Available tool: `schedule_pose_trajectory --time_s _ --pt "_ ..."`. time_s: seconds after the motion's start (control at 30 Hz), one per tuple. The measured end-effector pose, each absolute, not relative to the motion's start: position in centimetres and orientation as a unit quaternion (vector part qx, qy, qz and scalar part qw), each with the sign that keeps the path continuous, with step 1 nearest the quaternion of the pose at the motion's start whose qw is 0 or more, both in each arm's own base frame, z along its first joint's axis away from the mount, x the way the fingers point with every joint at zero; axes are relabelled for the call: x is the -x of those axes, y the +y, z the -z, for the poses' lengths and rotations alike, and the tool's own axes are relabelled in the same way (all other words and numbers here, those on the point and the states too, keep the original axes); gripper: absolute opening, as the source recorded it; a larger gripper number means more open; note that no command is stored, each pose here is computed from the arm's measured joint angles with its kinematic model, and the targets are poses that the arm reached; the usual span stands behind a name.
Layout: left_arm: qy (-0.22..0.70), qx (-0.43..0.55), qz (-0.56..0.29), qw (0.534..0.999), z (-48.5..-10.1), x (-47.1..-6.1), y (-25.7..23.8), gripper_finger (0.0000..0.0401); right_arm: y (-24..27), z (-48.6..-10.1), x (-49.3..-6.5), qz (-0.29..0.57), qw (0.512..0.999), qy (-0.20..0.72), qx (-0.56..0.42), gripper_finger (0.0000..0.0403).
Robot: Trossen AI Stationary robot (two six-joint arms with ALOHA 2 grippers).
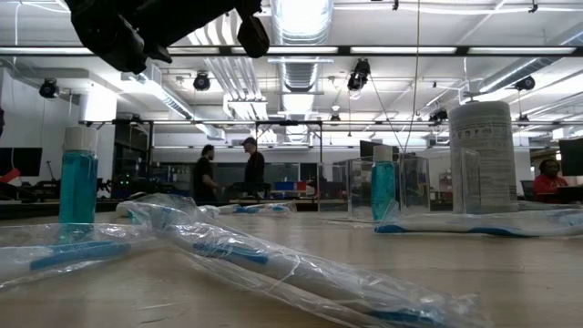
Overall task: Pick & Place toothbrushing station
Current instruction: Put the blue mouthwash into the middle section of the transparent organizer
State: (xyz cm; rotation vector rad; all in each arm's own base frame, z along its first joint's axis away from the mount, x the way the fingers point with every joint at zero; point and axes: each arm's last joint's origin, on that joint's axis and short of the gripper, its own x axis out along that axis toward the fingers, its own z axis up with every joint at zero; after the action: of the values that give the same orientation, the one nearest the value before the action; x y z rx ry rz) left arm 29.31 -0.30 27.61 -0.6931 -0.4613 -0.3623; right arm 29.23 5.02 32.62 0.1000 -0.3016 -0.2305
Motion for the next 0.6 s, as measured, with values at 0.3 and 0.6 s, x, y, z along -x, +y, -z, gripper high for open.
schedule_pose_trajectory --time_s 0.3,0.6 --pt "-0.223 0.335 0.173 0.899 -27.61 -29.31 -0.29 0.0092 5.05 -32.39 -29.39 0.114 0.982 -0.144 -0.049 0.0146" --pt "-0.223 0.335 0.176 0.898 -27.6 -29.29 -0.3 0.0092 5.07 -32.39 -29.39 0.11 0.982 -0.145 -0.05 0.0095"
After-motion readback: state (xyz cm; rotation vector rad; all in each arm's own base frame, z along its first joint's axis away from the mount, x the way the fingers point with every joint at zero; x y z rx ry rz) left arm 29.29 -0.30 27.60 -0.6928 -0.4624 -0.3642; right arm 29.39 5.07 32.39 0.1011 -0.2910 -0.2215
